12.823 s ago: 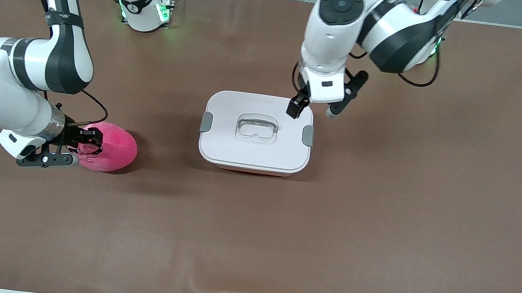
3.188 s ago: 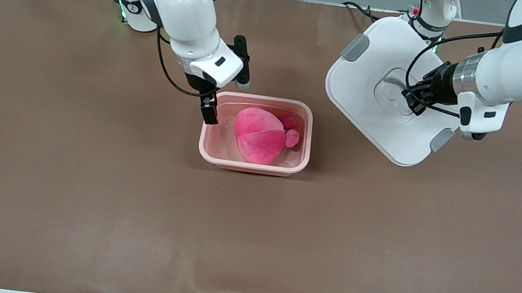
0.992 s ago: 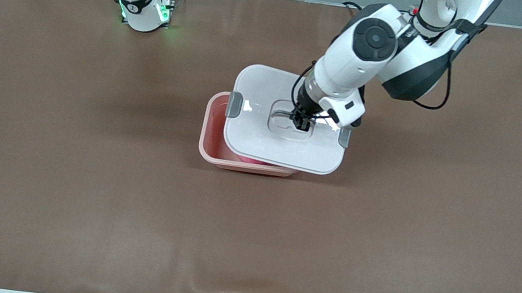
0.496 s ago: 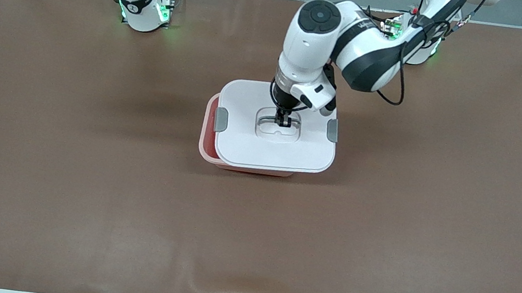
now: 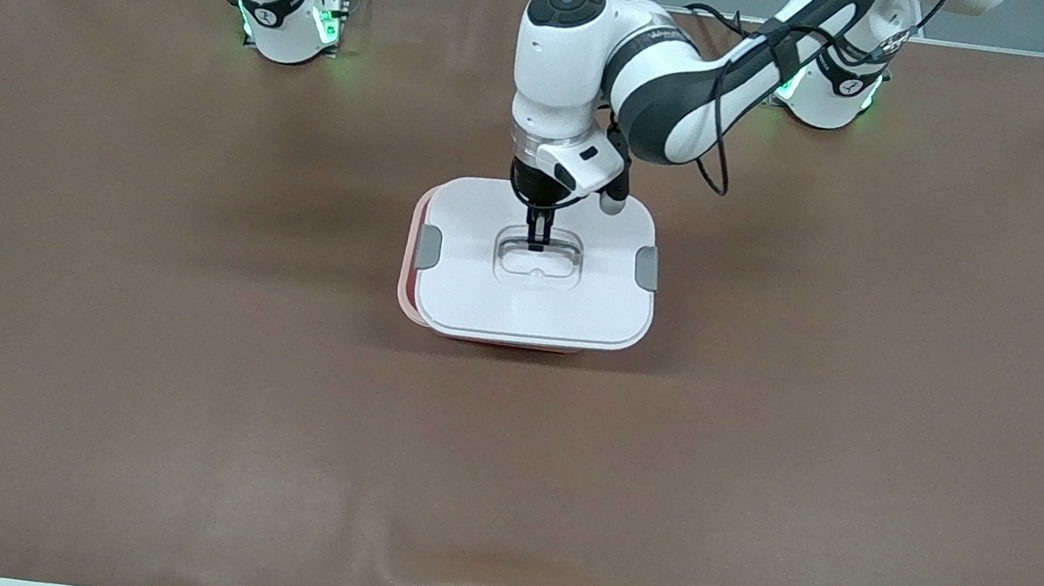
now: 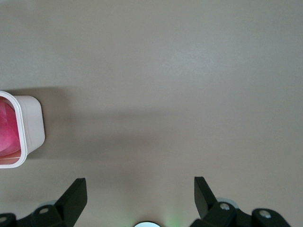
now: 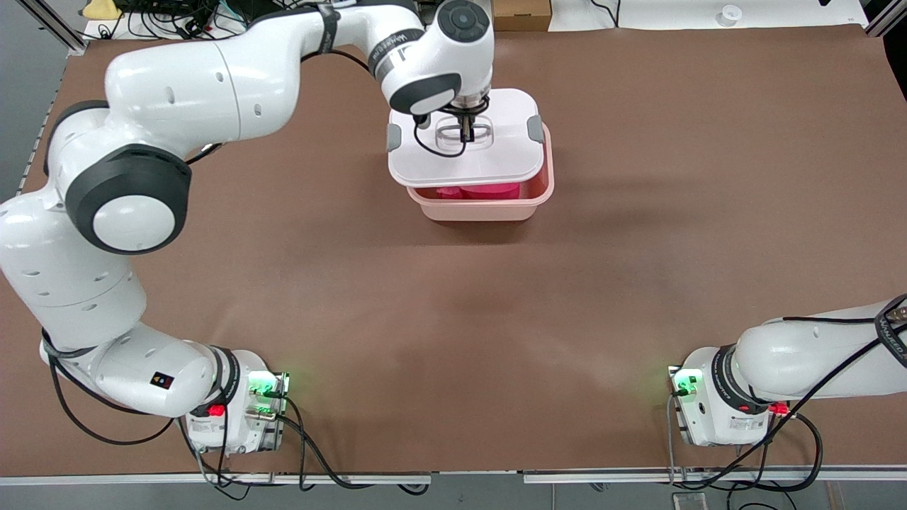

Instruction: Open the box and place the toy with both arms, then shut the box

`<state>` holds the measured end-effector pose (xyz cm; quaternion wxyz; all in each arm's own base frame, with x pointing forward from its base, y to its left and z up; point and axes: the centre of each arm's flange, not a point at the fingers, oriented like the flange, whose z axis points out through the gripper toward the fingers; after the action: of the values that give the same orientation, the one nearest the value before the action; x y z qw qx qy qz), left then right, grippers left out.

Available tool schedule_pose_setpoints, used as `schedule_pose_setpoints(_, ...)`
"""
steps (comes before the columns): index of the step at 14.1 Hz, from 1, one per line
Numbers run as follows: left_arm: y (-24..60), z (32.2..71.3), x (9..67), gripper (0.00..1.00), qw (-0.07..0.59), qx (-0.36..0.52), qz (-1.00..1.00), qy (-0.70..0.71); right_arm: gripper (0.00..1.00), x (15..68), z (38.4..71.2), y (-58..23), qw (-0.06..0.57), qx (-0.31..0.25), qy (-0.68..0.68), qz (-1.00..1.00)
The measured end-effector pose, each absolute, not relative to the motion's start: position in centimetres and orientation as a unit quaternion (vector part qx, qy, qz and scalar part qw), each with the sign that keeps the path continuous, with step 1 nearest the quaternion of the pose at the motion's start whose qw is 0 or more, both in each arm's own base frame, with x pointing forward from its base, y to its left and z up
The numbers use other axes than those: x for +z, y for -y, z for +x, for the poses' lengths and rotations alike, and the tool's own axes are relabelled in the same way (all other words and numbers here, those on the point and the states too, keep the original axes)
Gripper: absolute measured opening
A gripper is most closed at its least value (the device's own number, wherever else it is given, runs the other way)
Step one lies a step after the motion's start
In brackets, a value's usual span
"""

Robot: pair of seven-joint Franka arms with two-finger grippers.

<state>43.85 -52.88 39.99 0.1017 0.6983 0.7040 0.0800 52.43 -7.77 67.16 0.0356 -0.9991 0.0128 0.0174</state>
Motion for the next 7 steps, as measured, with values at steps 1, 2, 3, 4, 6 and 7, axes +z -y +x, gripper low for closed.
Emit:
schedule_pose_setpoints(1, 53.2, 43.6, 39.6, 0.07, 0.104, 0.085, 0.702, -0.699, 1.00, 67.2, 52.4, 7.7, 0.036, 0.017, -0.012, -0.999)
schedule_pose_setpoints(2, 53.6, 43.3, 39.2, 0.07, 0.107, 0.091, 0.706, -0.694, 1.00, 67.2, 52.4, 7.7, 0.036, 0.017, -0.011, -0.999)
schedule_pose_setpoints(3, 53.9, 43.1, 38.9, 0.07, 0.111, 0.097, 0.709, -0.689, 1.00, 67.2, 52.4, 7.6, 0.036, 0.017, -0.010, -0.999)
schedule_pose_setpoints(4, 54.2, 42.9, 38.6, 0.07, 0.112, 0.104, 0.714, -0.684, 1.00, 67.2, 52.5, 7.6, 0.036, 0.017, -0.010, -0.999)
schedule_pose_setpoints(6, 54.6, 42.6, 37.9, 0.07, 0.113, 0.113, 0.719, -0.676, 1.00, 67.2, 52.5, 7.6, 0.036, 0.017, -0.010, -0.999)
schedule_pose_setpoints(7, 54.9, 42.4, 37.6, 0.07, 0.113, 0.115, 0.722, -0.673, 1.00, 67.2, 52.4, 7.7, 0.036, 0.017, -0.010, -0.999)
